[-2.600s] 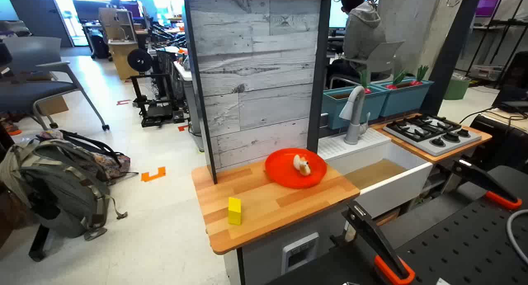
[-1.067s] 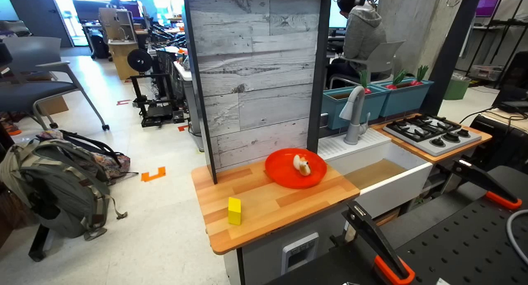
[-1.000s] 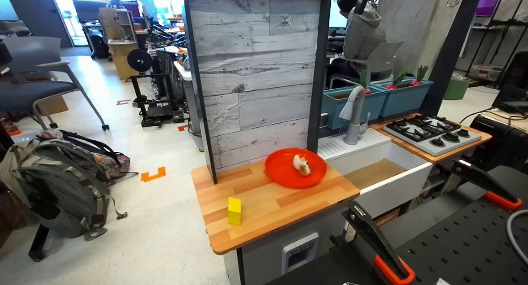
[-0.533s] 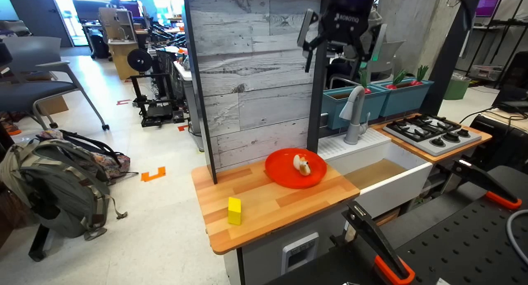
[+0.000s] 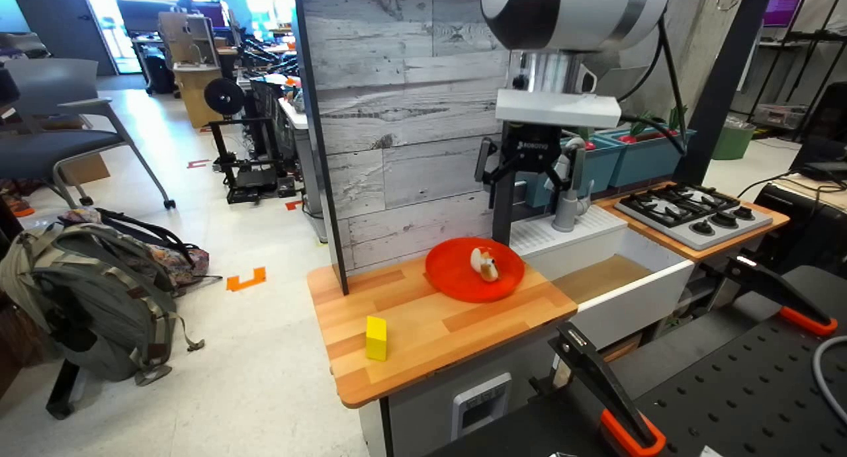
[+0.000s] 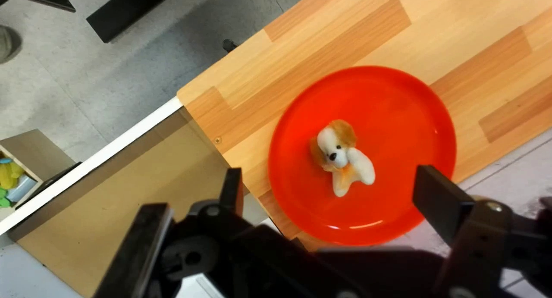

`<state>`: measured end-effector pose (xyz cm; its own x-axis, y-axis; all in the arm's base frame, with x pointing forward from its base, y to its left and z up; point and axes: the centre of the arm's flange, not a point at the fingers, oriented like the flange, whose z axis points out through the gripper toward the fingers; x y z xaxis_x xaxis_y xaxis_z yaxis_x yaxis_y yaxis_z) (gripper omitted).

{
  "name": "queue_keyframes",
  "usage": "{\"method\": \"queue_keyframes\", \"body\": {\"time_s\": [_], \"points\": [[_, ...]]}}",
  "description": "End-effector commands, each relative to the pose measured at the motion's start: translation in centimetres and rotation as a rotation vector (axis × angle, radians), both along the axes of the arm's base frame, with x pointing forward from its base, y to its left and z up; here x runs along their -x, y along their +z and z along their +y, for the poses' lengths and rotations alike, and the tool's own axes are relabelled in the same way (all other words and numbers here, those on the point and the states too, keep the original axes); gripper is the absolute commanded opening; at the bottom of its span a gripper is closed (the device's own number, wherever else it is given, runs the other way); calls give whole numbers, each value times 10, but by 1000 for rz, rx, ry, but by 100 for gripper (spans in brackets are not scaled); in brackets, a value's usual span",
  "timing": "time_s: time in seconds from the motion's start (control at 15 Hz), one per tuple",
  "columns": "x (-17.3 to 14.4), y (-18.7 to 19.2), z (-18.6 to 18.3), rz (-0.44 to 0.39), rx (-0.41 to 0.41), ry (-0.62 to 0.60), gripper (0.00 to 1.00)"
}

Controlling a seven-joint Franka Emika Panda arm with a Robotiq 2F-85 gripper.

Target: Pick the stuffed animal on the plate and put it on the counter

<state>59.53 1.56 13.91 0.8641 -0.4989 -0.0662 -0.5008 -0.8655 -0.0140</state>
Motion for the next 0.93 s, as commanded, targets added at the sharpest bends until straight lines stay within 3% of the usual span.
{"method": "queue_keyframes", "body": {"time_s": [0.0, 0.4, 0.87], "points": [[-35, -44, 0, 10, 34, -24, 100], [-59, -97, 4, 26, 57, -40, 100], [-77, -132, 26, 15, 58, -36, 100]]}}
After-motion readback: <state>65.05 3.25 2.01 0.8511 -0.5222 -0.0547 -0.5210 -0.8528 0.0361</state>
